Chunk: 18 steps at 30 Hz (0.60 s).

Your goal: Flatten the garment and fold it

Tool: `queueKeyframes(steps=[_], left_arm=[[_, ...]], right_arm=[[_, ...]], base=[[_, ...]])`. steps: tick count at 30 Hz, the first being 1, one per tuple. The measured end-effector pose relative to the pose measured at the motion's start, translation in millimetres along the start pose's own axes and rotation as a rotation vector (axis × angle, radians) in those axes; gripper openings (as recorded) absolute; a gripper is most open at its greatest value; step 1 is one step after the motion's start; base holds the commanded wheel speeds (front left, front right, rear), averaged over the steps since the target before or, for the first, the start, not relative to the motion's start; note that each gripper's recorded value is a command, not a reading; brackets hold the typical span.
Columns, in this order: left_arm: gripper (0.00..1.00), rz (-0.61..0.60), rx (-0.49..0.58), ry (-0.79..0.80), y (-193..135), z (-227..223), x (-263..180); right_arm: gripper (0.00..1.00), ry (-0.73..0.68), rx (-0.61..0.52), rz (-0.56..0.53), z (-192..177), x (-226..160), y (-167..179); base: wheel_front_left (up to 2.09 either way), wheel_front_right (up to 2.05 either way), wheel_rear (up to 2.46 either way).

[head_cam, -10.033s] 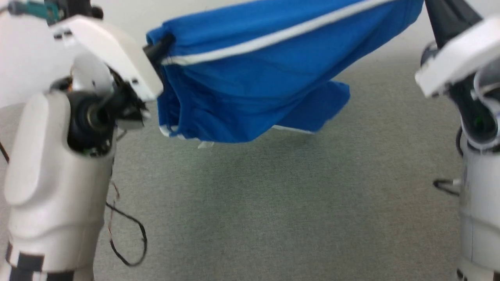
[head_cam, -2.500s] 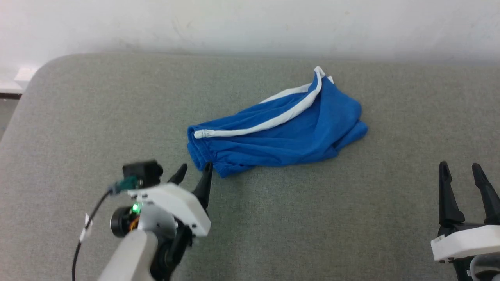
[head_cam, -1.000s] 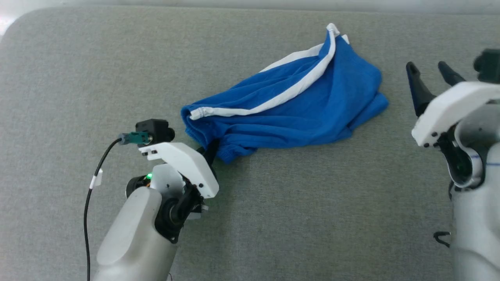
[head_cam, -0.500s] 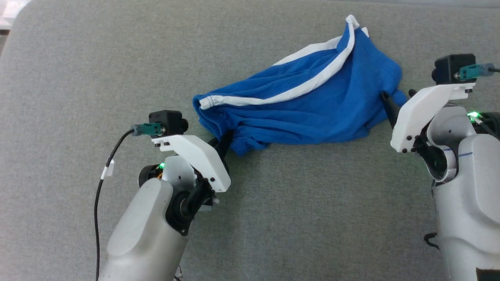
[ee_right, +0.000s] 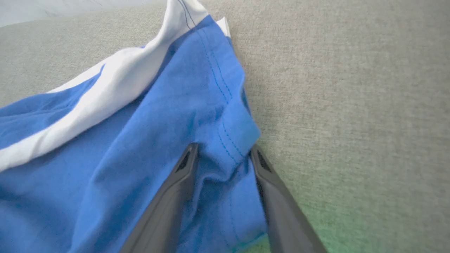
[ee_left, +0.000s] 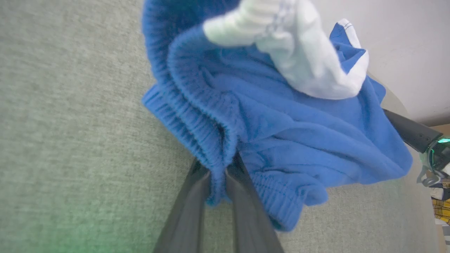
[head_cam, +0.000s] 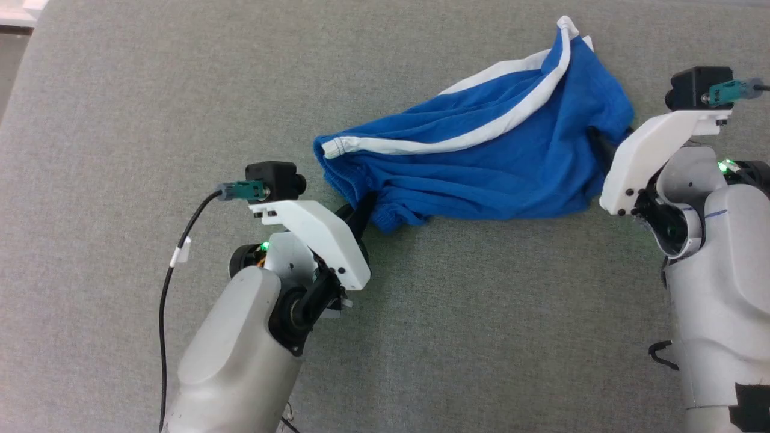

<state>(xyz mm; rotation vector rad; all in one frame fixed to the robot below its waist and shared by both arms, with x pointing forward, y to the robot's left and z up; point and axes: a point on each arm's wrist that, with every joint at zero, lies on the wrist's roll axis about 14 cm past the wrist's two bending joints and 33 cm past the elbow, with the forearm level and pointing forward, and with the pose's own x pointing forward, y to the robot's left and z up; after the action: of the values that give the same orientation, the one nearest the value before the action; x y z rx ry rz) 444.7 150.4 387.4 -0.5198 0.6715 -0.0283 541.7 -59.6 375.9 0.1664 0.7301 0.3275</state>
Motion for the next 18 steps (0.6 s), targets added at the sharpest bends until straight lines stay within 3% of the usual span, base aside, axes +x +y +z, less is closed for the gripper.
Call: queueKeyframes(steps=[1,9,18], left_arm=[[0.00,0.000,-0.001,0.001,0.0,0.0,0.5],[0.00,-0.006,-0.013,-0.014,-2.7,3.7,2.2],[0.00,-0.031,-0.050,-0.046,-8.6,5.9,-9.7]], right_arm=[[0.00,0.002,0.003,0.000,0.5,1.4,-0.2],[0.00,-0.011,0.028,-0.010,4.0,1.1,-3.9],[0.00,-0.159,0.124,-0.036,25.2,-27.2,-21.5]], base=[[0.00,0.00,0.00],[0.00,0.00,0.00],[0.00,0.00,0.00]])
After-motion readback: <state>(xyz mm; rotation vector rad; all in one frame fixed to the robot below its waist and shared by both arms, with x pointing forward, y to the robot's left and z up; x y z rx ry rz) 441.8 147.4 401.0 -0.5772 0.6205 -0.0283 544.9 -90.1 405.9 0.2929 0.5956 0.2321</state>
